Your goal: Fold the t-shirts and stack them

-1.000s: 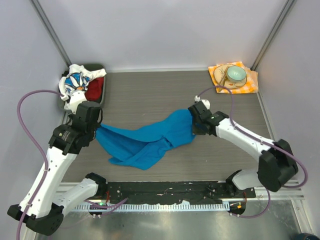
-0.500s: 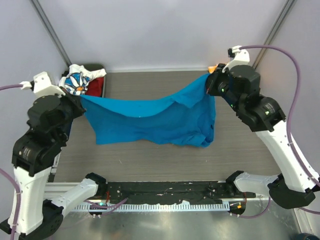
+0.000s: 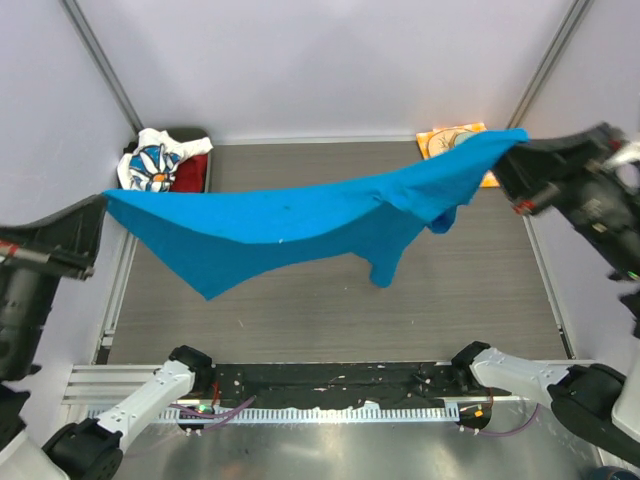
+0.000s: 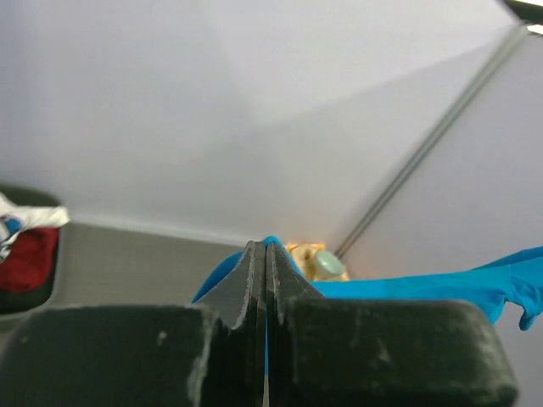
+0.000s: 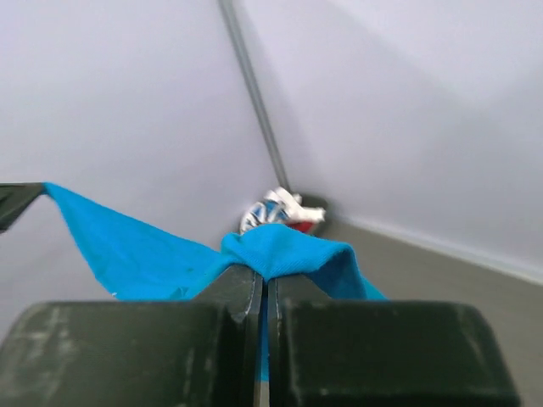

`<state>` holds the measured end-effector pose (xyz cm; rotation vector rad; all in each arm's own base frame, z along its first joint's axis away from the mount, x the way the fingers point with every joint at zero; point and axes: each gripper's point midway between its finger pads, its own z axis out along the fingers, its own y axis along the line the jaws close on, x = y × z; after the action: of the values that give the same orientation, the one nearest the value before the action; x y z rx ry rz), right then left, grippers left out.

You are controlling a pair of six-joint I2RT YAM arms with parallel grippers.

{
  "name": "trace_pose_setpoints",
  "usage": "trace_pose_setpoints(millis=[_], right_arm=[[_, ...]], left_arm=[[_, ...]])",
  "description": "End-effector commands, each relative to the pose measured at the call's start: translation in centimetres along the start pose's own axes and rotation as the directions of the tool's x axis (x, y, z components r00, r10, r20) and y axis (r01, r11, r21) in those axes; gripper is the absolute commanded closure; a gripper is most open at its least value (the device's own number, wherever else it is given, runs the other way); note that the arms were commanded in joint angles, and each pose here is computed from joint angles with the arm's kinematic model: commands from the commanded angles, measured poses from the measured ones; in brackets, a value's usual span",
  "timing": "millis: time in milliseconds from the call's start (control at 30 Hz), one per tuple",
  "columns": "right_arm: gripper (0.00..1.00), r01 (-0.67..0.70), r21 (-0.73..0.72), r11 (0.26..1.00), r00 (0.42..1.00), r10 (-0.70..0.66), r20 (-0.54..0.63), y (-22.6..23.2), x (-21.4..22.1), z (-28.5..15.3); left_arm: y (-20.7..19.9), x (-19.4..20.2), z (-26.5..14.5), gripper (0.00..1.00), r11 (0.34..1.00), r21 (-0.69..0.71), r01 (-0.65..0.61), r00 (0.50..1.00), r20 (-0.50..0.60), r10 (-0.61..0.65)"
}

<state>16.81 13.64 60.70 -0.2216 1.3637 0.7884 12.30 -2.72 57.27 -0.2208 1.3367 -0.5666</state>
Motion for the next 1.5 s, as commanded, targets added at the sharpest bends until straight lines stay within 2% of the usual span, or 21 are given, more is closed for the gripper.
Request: trace_pose_setpoints(millis=[0,100,233,367,500,600,700,733,767,833,967,1033,1067,1233,1367,1400,1467], right_arm=[[0.99,0.056,-0.287,0.956,0.988,-0.012,0.153,6.2,-5.4,-6.3],[0.99,0.077,-0.371,0.926,0.967,0.020,0.253,8.3,-8.1,-9.8],[0.99,0.083,-0.394,0.915,0.947,0.051,0.318,9.2,-10.3,-12.7],[0.99,0.068,-0.385,0.920,0.949,0.059,0.309,9.0,-10.2,-12.4],[0.99,0.027,-0.320,0.947,0.968,0.056,0.246,7.2,-7.9,-9.4],[0.99,-0.014,-0.207,0.978,0.983,0.051,0.175,4.3,-4.5,-5.8],[0.99,-0.052,-0.090,0.995,0.997,0.057,0.059,1.2,0.7,-1.7],[0.99,-0.064,-0.032,0.997,0.998,0.063,-0.022,-0.4,4.0,0.4],[0.99,-0.069,0.027,0.997,0.996,0.070,-0.054,-1.8,5.7,1.7],[0.99,-0.061,0.122,0.991,0.976,0.085,-0.202,-4.7,12.3,4.5],[0.99,0.006,0.278,0.961,0.931,0.096,-0.353,-10.0,22.3,8.4],[0.99,0.090,0.373,0.923,0.906,0.079,-0.415,-13.2,26.0,9.4],[0.99,0.134,0.408,0.903,0.875,0.085,-0.477,-14.9,29.1,10.7],[0.99,0.197,0.468,0.862,0.827,0.110,-0.551,-18.6,33.6,15.3],[0.99,0.196,0.549,0.812,0.824,0.167,-0.541,-22.5,34.3,18.2],[0.99,0.174,0.587,0.790,0.856,0.174,-0.488,-24.3,31.7,19.6],[0.99,0.201,0.648,0.735,0.814,0.243,-0.528,-28.1,33.8,19.8]], left_arm=[[-4.9,-4.2,-4.3,1.00,0.961,0.277,0.009,0.992,0.116,-0.043],[-6.5,-6.1,-7.1,1.00,0.925,0.379,0.006,0.983,0.169,-0.075],[-7.0,-7.2,-8.7,1.00,0.913,0.408,0.001,0.979,0.184,-0.084],[-7.0,-7.0,-8.5,1.00,0.914,0.405,0.010,0.981,0.173,-0.088],[-5.9,-5.5,-6.5,1.00,0.939,0.344,0.019,0.988,0.137,-0.070],[-4.5,-3.1,-4.4,1.00,0.961,0.275,0.023,0.994,0.095,-0.051],[-3.0,-0.2,-2.2,1.00,0.977,0.210,0.032,0.998,0.040,-0.041],[-2.1,1.6,-1.1,1.00,0.984,0.173,0.032,0.999,0.006,-0.034],[-1.6,2.4,-0.6,1.00,0.988,0.153,0.038,0.999,-0.008,-0.037],[0.0,5.2,1.0,1.00,0.996,0.078,0.035,0.998,-0.058,-0.030],[3.4,10.0,3.4,1.00,0.998,-0.068,0.014,0.990,-0.137,-0.023],[4.7,12.1,4.5,1.00,0.993,-0.119,0.001,0.985,-0.169,-0.021],[5.1,12.6,4.9,1.00,0.990,-0.141,-0.005,0.984,-0.176,-0.020],[6.4,16.0,7.5,1.00,0.977,-0.211,-0.013,0.971,-0.237,-0.038],[6.7,17.0,8.8,1.00,0.972,-0.232,-0.032,0.963,-0.266,-0.032],[6.9,17.3,8.8,1.00,0.969,-0.242,-0.043,0.958,-0.284,-0.029],[6.9,17.9,9.5,1.00,0.968,-0.246,-0.052,0.952,-0.306,-0.027]])
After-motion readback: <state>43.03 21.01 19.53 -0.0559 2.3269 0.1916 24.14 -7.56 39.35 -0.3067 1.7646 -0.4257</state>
